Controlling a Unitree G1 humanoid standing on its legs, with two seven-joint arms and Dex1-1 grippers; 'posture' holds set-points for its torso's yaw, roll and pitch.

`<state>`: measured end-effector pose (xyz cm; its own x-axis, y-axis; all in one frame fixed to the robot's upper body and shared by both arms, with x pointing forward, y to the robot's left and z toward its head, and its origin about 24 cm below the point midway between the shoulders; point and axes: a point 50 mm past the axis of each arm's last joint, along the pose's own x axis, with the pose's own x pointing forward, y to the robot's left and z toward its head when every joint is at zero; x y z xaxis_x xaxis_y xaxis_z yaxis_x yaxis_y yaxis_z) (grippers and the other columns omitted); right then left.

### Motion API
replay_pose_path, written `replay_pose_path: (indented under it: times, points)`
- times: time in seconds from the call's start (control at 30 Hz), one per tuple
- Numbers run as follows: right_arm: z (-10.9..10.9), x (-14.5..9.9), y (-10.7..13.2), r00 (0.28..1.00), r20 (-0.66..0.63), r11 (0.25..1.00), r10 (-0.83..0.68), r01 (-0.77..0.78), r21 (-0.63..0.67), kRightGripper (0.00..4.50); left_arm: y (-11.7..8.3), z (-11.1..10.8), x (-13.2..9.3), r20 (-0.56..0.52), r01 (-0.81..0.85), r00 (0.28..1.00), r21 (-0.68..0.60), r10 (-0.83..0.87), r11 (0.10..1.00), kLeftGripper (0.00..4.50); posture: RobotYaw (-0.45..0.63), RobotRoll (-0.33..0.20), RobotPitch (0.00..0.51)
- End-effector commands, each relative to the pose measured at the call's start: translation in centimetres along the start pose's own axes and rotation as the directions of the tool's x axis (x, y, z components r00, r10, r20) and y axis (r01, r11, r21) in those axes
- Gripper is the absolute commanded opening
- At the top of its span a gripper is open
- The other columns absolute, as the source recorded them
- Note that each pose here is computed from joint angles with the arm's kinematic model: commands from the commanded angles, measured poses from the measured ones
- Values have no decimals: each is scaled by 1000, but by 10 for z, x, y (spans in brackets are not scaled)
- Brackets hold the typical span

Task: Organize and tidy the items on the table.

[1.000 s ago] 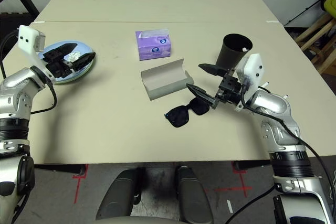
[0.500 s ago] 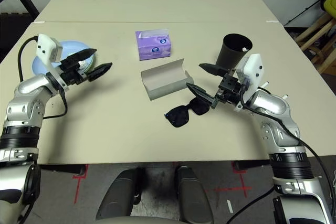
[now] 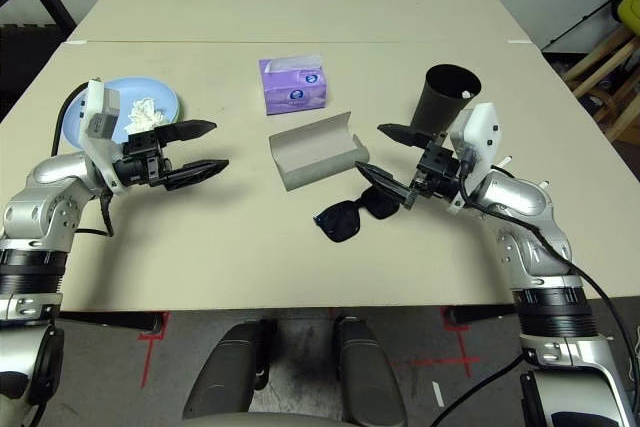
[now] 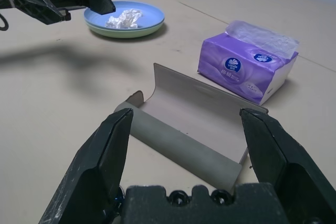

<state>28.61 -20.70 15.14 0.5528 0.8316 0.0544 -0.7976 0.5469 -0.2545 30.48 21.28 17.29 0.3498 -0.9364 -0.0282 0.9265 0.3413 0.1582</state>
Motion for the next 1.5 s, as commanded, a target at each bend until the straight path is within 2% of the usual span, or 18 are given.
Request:
replay_pose_path:
  times: [0.03,0.23,0.53,0.73,0.87,1.07,1.2,1.37,1.5]
  points:
    - [1,-4,-1,999,-22,1000,23,-23,2,4500,-4,-10,4,-69,119,991,44,-116,992,4462,86,0,191]
    - [6,-6,-4,999,-32,999,44,-45,-13,4500,-4,-20,9,-114,236,968,102,-224,967,4462,76,0,197]
    - [10,-5,-4,994,-66,995,86,-88,-35,4500,-6,-21,9,-163,369,923,119,-348,922,4462,71,0,195]
    - [19,6,-11,958,-264,978,110,-152,-142,4500,-6,-24,12,-172,386,915,111,-364,916,4462,65,0,200]
    - [34,13,-8,936,-330,970,122,-183,-160,4500,-5,-26,15,-165,387,915,112,-367,915,4462,58,0,202]
    - [40,18,0,887,-438,949,142,-248,-193,4500,-3,-28,17,-160,375,921,126,-354,918,4462,61,0,204]
    - [47,22,14,768,-597,847,232,-461,-265,4500,-3,-28,19,-167,384,917,129,-362,914,4462,66,0,210]
    - [54,29,10,696,-685,718,216,-588,-371,4500,-3,-30,22,-170,383,917,135,-360,914,4462,66,0,208]
    - [55,36,11,651,-729,637,212,-658,-402,4500,-4,-33,25,-166,386,916,125,-364,914,4462,75,0,216]
